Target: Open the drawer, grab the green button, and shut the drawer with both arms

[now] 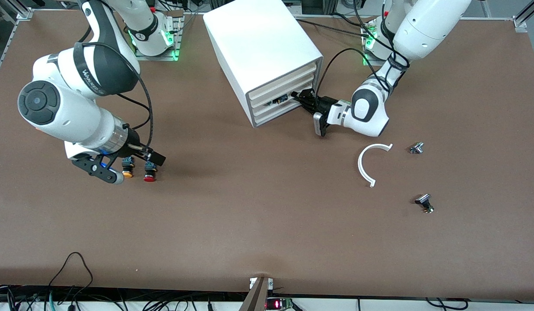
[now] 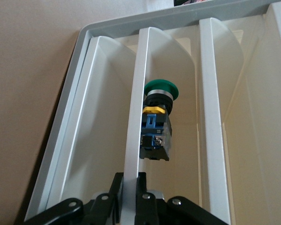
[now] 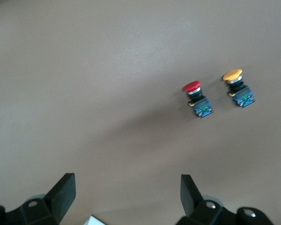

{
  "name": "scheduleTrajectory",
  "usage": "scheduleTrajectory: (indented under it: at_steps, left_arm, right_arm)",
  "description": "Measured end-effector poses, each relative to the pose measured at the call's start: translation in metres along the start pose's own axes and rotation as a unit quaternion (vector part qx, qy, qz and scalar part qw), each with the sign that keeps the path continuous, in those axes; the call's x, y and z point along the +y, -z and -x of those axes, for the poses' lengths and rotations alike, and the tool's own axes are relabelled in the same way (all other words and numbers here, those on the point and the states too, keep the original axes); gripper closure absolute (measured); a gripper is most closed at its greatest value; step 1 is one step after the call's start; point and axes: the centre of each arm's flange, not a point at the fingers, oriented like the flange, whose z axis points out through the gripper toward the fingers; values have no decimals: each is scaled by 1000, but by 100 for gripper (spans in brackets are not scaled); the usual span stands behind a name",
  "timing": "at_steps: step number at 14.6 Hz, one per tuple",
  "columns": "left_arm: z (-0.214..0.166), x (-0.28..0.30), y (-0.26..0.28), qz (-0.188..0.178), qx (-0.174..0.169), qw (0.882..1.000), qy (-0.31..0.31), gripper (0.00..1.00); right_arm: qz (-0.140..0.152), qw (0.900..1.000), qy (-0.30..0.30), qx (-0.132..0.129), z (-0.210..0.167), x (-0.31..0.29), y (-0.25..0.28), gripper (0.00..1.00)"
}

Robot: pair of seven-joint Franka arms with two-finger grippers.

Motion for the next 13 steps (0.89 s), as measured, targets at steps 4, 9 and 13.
scheduleTrajectory:
  at_steps: [4,9,13]
  left_arm:
    - [0,-1,3,-1,3,1000,-1,86]
    - [-18,-9,49,-35,17,999,-23,86]
    - [-37,-17,92,-61,38,997,-36,86]
  right_arm:
    - [-5,999,-32,1,12,-35,-4,0]
    - [-9,996,-86,0,37,-77,-14,0]
    - [-12,994,-113,-1,59,-107,-23,0]
